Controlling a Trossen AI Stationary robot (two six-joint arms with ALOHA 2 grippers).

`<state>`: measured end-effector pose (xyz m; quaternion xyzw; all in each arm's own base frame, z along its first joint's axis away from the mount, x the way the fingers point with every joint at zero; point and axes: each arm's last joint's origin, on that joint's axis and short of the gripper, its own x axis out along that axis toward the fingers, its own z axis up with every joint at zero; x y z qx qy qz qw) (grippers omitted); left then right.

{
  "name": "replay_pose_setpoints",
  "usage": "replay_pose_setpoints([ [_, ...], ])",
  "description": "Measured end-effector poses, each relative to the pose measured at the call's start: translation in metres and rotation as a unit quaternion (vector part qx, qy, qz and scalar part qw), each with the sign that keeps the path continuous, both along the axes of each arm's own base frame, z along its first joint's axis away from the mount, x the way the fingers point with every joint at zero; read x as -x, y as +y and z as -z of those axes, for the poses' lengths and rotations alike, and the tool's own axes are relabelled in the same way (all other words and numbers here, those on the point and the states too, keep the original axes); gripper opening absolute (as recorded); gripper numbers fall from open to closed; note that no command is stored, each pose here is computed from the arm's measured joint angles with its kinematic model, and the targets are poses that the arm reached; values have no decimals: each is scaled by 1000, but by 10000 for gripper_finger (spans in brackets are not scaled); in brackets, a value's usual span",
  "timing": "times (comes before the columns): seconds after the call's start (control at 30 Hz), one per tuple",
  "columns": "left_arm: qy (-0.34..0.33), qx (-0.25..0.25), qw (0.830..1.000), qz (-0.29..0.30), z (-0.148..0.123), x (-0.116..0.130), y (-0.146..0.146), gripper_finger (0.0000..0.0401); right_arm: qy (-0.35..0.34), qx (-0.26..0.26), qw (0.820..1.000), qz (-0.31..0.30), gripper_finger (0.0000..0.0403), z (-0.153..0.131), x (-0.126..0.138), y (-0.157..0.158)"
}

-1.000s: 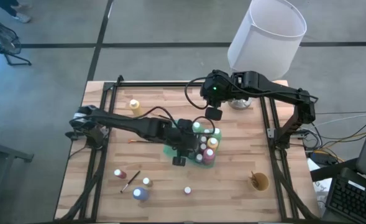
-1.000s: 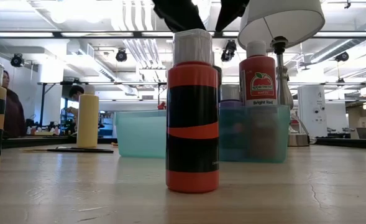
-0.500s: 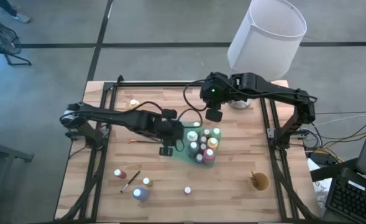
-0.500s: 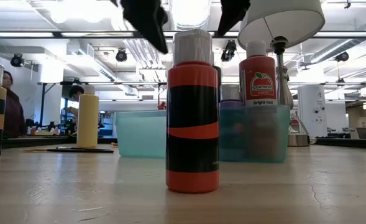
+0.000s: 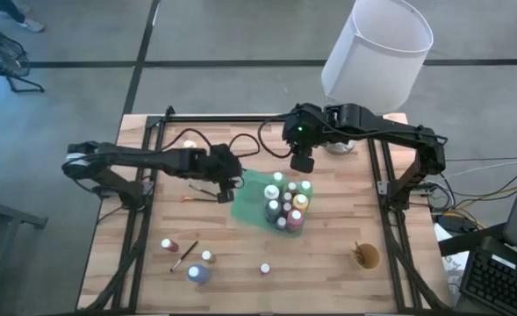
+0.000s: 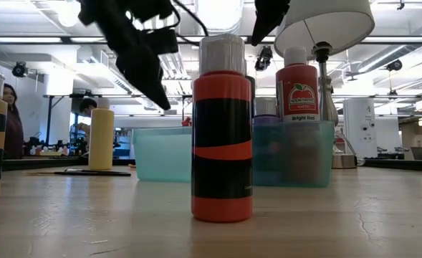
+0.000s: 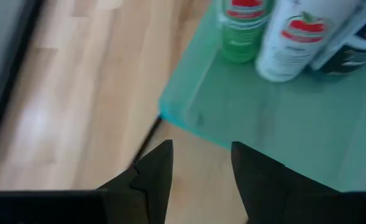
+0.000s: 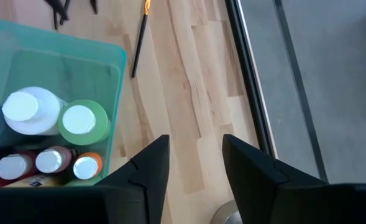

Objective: Pick & Place Paint Supplies
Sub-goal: Adjust the green bin

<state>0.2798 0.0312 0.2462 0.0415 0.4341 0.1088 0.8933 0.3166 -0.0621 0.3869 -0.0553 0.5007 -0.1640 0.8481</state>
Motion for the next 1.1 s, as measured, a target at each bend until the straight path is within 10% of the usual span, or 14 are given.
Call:
replay_pose_setpoints([
  [0.4, -11, 54, 992, 113, 24, -13, -38, 168, 1, 1, 1000, 0, 103, 0, 0, 0],
  [1.1, 39, 82, 991, 95, 57, -25, -64, 168, 0, -1, 1000, 0, 55, 0, 0, 0],
])
